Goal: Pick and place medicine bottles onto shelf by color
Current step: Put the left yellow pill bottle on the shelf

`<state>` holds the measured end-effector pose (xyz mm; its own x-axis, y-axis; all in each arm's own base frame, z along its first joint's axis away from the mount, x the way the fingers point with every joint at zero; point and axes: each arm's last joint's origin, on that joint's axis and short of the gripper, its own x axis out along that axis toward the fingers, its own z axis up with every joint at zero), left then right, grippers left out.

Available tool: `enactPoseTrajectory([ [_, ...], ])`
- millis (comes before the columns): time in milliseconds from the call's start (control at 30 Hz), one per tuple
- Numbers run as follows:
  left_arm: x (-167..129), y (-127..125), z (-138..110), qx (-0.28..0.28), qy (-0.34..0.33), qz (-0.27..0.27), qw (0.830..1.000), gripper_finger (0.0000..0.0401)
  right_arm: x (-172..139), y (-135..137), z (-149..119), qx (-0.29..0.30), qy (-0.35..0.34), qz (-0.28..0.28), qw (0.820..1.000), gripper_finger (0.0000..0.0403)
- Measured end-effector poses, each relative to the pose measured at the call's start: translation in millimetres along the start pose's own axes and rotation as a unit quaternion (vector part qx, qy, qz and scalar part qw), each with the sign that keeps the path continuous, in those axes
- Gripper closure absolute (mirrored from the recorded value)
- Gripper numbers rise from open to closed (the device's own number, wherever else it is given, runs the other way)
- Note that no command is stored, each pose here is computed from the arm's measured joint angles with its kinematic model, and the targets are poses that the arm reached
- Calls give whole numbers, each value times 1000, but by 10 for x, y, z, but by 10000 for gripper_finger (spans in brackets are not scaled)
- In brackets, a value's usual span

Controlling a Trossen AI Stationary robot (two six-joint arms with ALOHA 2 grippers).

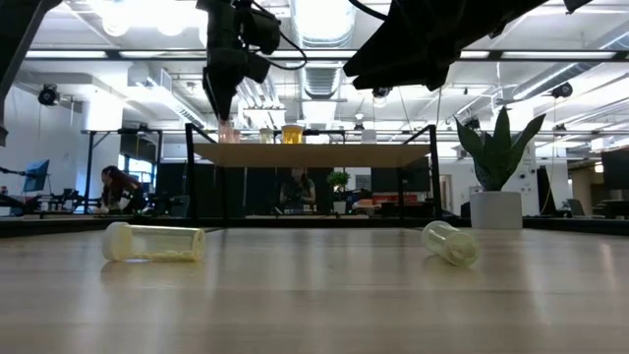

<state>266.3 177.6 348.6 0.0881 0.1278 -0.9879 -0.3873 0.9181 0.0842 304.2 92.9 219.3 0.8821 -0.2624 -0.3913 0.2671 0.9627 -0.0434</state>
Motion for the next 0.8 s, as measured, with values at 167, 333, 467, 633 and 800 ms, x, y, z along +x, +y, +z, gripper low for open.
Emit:
enactPoseTrajectory([
  [167, -147, -9, -94, -3, -21, 5, 1000, 208, -1, 0, 1, 0, 0, 0, 1000, 204],
  [333, -317, -23, -217, -5, -46, 10, 999, 208, 0, 0, 1, 0, 0, 0, 1000, 204],
  [467, -443, -36, -321, -17, -65, 13, 998, 208, -1, 1, 0, 0, 0, 0, 1000, 204],
  [633, -604, -70, -481, -20, -93, 11, 995, 208, -1, 1, 0, 0, 0, 0, 1000, 204],
  [800, -728, -178, -631, -4, -158, -9, 987, 208, -1, -1, -7, -2, 3, 0, 1000, 204],
])
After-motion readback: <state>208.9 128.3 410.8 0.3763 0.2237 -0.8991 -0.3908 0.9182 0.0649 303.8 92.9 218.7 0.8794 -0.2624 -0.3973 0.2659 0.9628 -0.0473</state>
